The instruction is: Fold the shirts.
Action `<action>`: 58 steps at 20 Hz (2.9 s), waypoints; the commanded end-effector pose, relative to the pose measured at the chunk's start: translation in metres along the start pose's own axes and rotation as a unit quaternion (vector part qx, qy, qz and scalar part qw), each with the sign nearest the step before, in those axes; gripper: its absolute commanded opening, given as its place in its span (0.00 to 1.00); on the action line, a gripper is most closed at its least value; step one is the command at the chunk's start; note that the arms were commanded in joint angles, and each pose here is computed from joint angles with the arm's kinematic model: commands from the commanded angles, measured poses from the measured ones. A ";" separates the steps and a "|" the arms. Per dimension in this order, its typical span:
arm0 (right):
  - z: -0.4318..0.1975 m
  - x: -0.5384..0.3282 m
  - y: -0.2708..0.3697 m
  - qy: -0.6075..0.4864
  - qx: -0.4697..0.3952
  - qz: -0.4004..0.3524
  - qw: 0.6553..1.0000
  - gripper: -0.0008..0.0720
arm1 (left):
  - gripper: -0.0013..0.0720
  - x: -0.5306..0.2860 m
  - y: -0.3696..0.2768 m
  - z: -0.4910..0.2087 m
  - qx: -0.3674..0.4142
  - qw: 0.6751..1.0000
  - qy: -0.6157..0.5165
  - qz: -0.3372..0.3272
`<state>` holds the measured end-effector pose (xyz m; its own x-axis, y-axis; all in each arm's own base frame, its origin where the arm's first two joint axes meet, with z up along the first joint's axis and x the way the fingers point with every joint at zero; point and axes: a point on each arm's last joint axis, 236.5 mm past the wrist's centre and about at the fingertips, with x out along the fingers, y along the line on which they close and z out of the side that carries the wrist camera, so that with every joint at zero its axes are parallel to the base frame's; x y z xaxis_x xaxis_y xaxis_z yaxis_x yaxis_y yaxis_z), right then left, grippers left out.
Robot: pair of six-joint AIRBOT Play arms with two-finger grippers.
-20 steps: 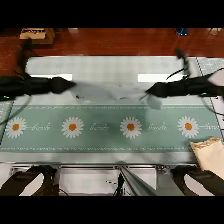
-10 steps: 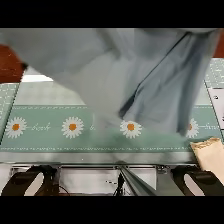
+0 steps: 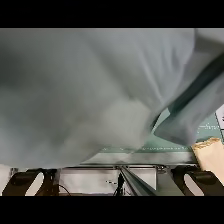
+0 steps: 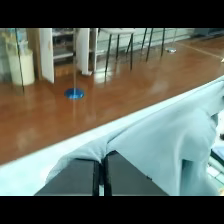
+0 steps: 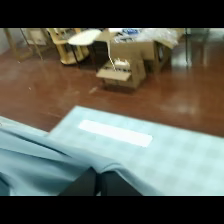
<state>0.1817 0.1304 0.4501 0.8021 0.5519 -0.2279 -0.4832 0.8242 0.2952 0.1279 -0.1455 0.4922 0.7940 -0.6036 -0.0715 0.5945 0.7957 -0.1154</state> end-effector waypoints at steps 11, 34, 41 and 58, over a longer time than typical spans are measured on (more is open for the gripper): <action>-0.107 0.183 -0.177 0.307 0.026 -0.081 0.948 0.04 | 0.04 0.149 0.148 -0.172 -0.155 0.950 0.272 0.025; -0.237 0.353 -0.287 0.360 0.167 -0.039 0.917 0.48 | 0.49 0.348 0.219 -0.398 -0.415 0.829 0.368 -0.076; -0.241 0.135 -0.377 0.497 0.161 -0.260 0.812 0.49 | 0.47 0.199 0.265 -0.427 -0.380 0.762 0.523 0.019; -0.354 0.097 -0.301 0.407 0.300 -0.159 0.848 0.68 | 0.73 0.194 0.112 -0.589 -0.515 0.691 0.507 0.002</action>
<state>0.2793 -0.0266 0.0014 0.1852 0.4073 -0.8943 0.1886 0.8784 0.4391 0.2614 -0.1914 -0.0999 -0.0773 -0.7625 -0.6424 -0.2078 0.6425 -0.7376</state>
